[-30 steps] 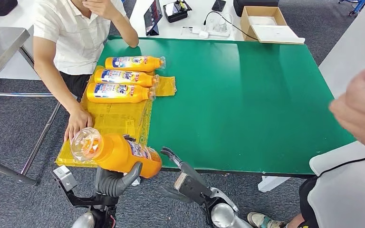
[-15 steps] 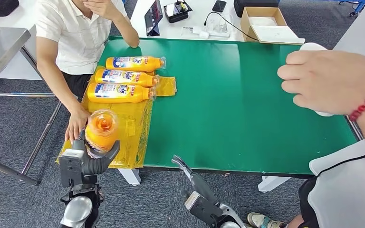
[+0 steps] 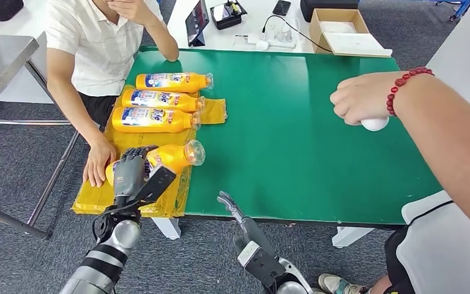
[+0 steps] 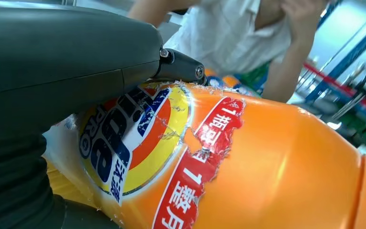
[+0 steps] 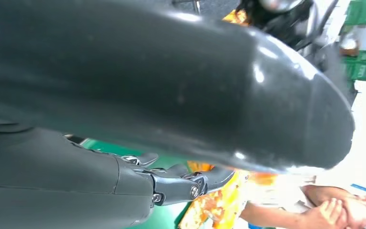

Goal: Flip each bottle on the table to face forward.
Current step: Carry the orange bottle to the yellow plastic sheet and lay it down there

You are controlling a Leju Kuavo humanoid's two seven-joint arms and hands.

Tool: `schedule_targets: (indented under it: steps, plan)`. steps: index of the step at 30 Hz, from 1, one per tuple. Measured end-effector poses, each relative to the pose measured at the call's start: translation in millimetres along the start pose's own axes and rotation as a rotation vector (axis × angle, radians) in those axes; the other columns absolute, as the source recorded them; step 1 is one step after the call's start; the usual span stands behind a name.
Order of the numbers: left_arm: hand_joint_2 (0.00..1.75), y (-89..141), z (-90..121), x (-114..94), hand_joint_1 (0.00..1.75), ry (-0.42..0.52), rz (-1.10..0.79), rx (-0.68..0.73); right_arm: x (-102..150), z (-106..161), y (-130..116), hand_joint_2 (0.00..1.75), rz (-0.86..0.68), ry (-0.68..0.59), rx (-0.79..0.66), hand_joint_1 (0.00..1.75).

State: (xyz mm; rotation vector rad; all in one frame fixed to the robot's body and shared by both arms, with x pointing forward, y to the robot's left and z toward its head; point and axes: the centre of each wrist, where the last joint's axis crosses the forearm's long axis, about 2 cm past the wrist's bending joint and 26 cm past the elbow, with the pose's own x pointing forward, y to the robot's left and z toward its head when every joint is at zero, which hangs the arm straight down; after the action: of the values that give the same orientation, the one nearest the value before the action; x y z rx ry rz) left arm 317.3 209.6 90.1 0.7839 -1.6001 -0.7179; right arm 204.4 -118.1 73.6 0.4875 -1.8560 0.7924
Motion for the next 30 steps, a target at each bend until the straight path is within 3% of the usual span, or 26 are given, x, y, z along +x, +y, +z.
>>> schedule_targets:
  steps: [15,20,21,22,25,26,29,30]
  plan:
    - [1.75,-15,-31,-6,1.75,0.036,-0.181,-0.234,4,-10,-1,0.0,-0.034,-0.031,0.021,0.0]
    - [1.75,-19,-46,-6,1.72,0.07,-0.349,-0.377,6,-17,0,0.0,-0.059,-0.053,0.044,0.0]
    - [1.75,-19,-49,-7,1.65,0.083,-0.378,-0.41,7,-19,0,0.0,-0.064,-0.058,0.05,0.0]
    - [1.75,-18,-53,-7,1.42,0.095,-0.399,-0.438,7,-20,1,0.0,-0.068,-0.063,0.056,0.0]
    - [1.75,-14,-63,-8,1.32,0.133,-0.435,-0.51,8,-24,4,0.0,-0.082,-0.074,0.068,0.0]
    - [1.75,-12,-65,-8,1.21,0.143,-0.439,-0.531,8,-24,5,0.0,-0.086,-0.076,0.07,0.0]
    - [1.75,-8,-72,-9,0.1,0.152,-0.455,-0.599,6,-25,7,0.0,-0.093,-0.075,0.073,0.0]
    - [1.75,-7,-74,-9,0.0,0.153,-0.463,-0.618,6,-26,8,0.0,-0.094,-0.073,0.074,0.0]
